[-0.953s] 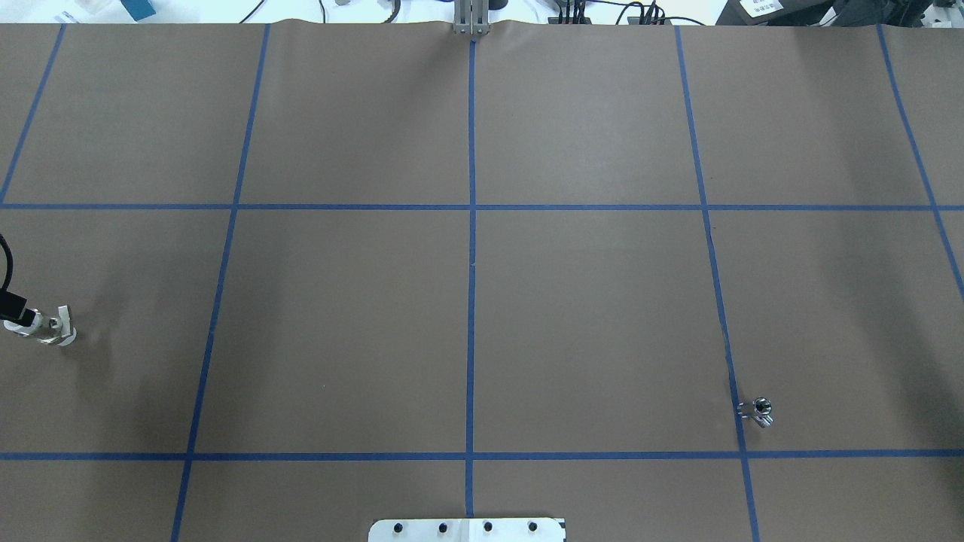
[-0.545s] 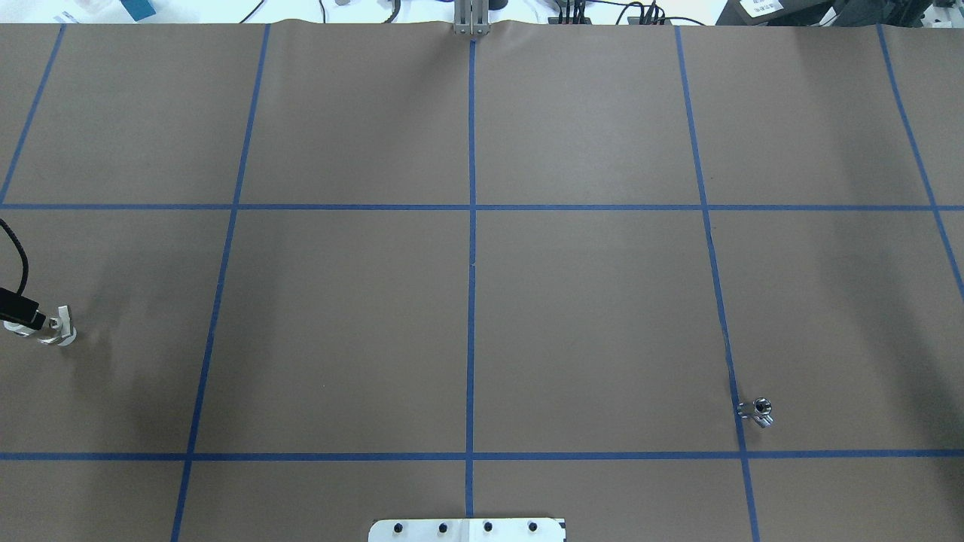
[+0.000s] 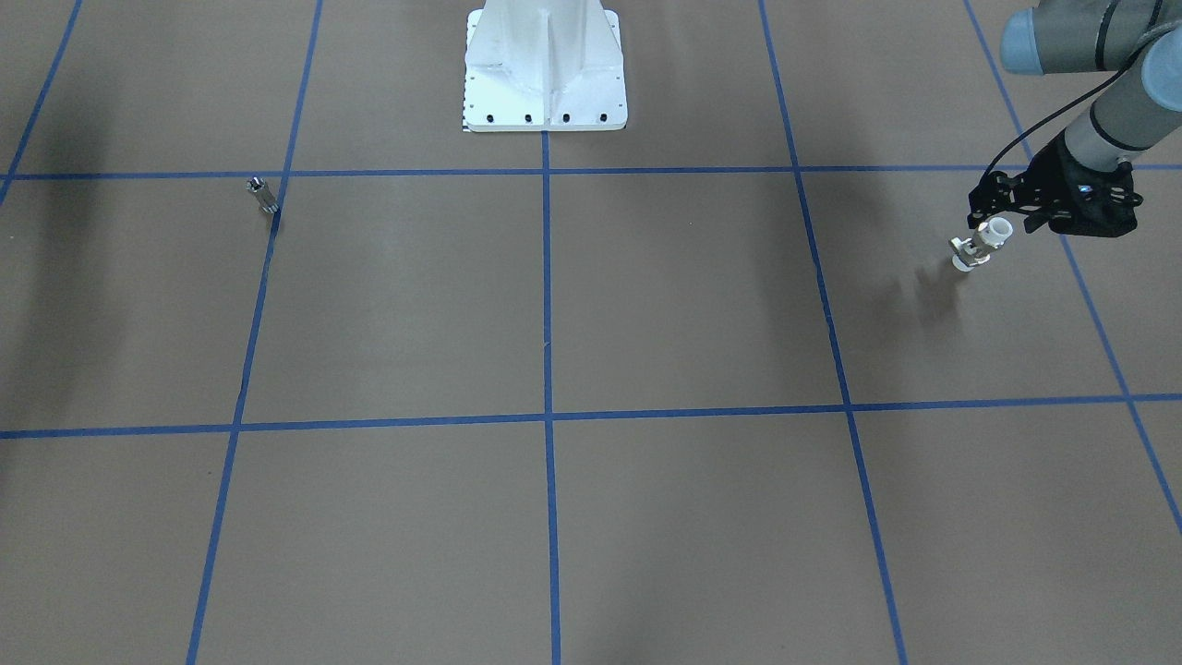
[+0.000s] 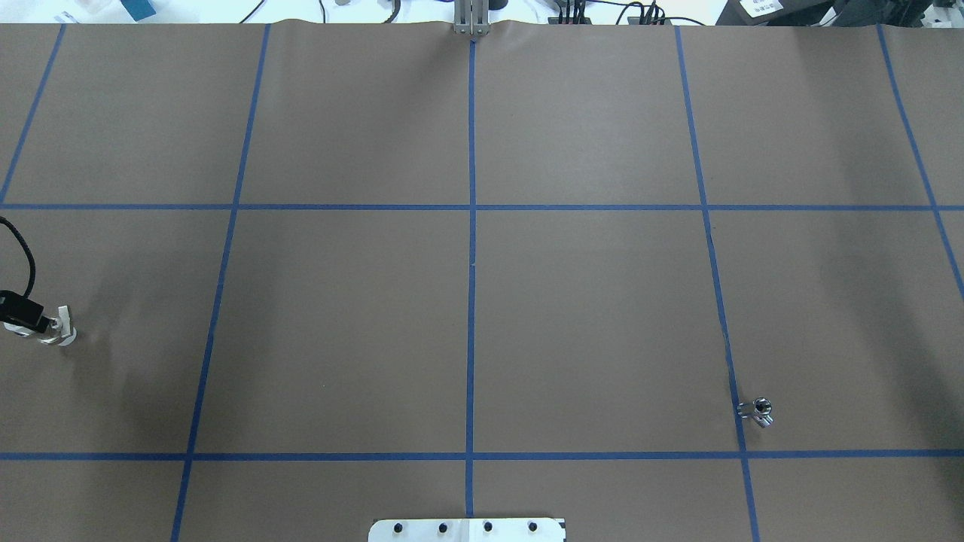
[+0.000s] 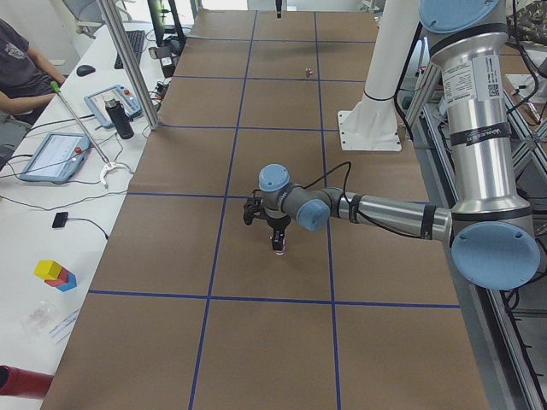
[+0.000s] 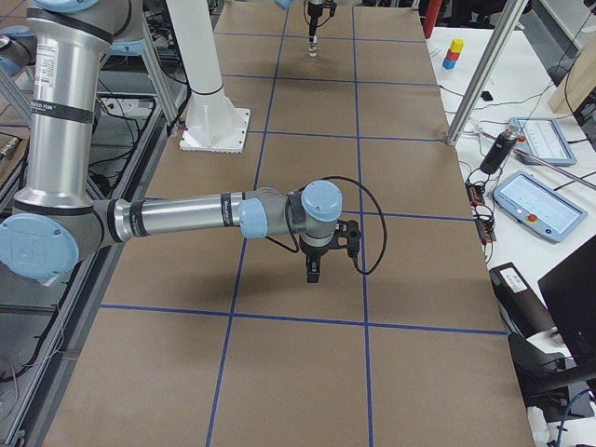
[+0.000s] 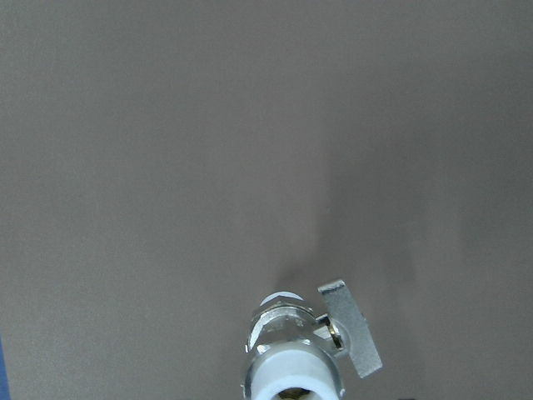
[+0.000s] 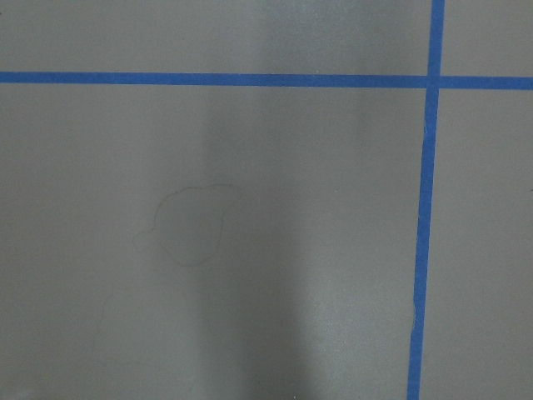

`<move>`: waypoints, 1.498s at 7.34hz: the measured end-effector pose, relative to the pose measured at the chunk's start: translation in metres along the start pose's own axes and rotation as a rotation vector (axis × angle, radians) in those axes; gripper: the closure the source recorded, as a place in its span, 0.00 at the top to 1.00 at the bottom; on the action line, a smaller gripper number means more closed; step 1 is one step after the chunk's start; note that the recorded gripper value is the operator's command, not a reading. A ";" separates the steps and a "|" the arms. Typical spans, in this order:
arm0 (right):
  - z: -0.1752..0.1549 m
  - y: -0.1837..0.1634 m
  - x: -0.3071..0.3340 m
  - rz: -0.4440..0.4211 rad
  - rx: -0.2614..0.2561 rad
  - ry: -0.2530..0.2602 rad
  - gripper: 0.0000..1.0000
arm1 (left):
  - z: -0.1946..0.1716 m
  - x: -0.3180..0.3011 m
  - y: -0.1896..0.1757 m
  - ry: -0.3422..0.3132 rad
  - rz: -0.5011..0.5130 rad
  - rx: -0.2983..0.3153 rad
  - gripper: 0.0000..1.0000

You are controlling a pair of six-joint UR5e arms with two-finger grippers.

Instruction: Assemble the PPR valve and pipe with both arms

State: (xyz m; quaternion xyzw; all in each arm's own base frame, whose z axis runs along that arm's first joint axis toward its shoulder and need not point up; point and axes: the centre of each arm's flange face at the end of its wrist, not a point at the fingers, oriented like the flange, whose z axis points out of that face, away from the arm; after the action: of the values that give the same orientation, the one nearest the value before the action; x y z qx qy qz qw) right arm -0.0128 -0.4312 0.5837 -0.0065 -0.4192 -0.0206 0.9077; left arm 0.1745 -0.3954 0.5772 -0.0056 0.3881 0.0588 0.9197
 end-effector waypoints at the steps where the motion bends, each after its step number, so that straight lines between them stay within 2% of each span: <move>1: 0.000 0.000 0.000 0.000 0.000 0.000 0.99 | 0.000 0.000 -0.001 0.000 0.000 0.000 0.70; 3: 0.000 0.000 0.000 0.000 0.000 0.000 0.99 | 0.001 0.001 -0.002 0.001 0.001 0.000 0.61; 5: 0.000 0.000 0.000 0.000 0.000 0.000 0.99 | 0.001 0.001 -0.002 0.000 0.000 0.000 0.56; 6: 0.000 0.000 0.000 0.000 0.000 0.000 0.99 | 0.002 0.001 -0.003 0.000 0.000 -0.001 0.44; 7: 0.001 0.000 0.001 0.000 0.000 0.000 0.99 | 0.002 0.001 -0.003 0.000 0.001 -0.001 0.17; 8: 0.001 0.000 0.001 0.000 0.000 0.000 0.99 | 0.002 0.001 -0.003 0.001 0.001 0.000 0.00; 10: 0.001 0.000 0.001 -0.001 0.001 0.001 0.99 | -0.002 0.009 -0.008 0.014 0.004 0.001 0.00; 11: 0.000 -0.001 0.000 -0.002 0.002 0.001 0.99 | -0.008 0.018 -0.008 0.043 0.009 -0.009 0.00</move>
State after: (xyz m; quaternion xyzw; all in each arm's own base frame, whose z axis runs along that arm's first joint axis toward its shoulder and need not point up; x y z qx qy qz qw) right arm -0.0129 -0.4318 0.5842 -0.0051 -0.4188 -0.0211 0.9078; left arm 0.1820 -0.4019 0.5580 -0.0094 0.4074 0.0644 0.9109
